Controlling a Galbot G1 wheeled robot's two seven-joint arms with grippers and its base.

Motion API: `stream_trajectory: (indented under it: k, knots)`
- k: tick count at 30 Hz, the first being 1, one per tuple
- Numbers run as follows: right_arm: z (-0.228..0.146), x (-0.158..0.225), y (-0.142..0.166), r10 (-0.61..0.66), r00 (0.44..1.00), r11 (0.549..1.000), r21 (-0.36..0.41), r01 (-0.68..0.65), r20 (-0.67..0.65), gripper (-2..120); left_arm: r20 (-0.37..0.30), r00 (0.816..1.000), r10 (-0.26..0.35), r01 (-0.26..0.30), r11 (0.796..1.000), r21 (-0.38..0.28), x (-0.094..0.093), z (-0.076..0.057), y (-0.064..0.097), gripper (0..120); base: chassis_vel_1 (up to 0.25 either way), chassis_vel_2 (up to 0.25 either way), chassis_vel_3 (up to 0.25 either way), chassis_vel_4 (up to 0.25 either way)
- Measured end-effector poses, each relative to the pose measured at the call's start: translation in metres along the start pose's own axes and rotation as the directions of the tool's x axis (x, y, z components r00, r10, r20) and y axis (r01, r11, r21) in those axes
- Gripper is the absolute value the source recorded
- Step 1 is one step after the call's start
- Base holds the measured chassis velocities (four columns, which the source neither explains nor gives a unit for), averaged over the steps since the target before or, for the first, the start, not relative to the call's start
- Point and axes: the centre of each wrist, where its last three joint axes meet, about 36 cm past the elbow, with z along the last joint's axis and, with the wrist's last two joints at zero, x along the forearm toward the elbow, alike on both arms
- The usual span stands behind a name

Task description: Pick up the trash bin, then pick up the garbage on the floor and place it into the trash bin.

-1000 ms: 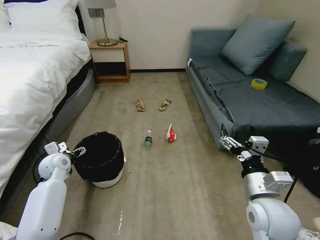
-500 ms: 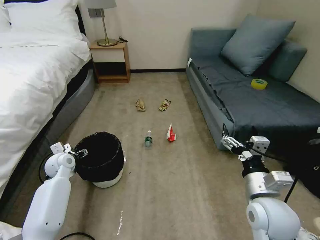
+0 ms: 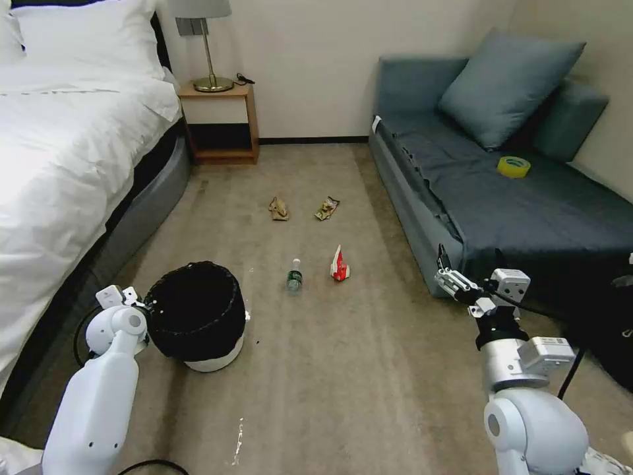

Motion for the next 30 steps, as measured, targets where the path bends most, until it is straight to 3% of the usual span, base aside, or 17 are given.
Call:
stream_trajectory:
  k: [6,11,14,16,18,25,30]
  knots:
    - [0.001,0.0,0.0,0.011,1.0,1.0,-0.013,-0.01,0.029,100,0.002,1.0,0.009,-0.009,1.0,0.018,0.006,-0.003,0.001,4,0.0,0.0,0.0,0.0]
    - [0.002,0.0,-0.002,0.01,0.998,1.0,-0.03,-0.008,0.07,100,0.053,0.999,0.01,-0.012,1.0,0.025,0.027,-0.01,0.004,3,0.0,0.0,0.0,0.0]
    - [0.001,0.0,-0.003,0.005,0.995,0.999,-0.052,0.0,0.095,100,0.12,0.993,0.007,-0.006,1.0,-0.012,0.053,-0.014,0.007,3,0.0,0.0,0.0,0.0]
    - [0.0,0.0,-0.004,0.003,0.995,0.998,-0.055,0.002,0.097,100,0.136,0.991,0.005,-0.002,1.0,-0.023,0.059,-0.015,0.008,3,0.0,0.0,0.0,0.0]
    - [-0.001,0.001,-0.004,-0.012,0.993,0.997,-0.077,0.021,0.115,100,0.218,0.976,0.012,0.002,0.998,-0.067,0.092,-0.018,0.01,3,0.0,0.0,0.0,0.0]
    - [0.005,0.001,-0.004,-0.055,0.988,0.994,-0.084,0.068,0.147,100,0.301,0.954,0.002,0.035,0.992,-0.118,0.128,-0.004,0.017,3,0.0,0.0,0.0,0.0]
    - [0.008,0.0,-0.004,-0.074,0.984,0.993,-0.08,0.088,0.163,100,0.31,0.951,0.003,0.034,0.993,-0.114,0.136,0.003,0.02,3,0.0,0.0,0.0,0.0]
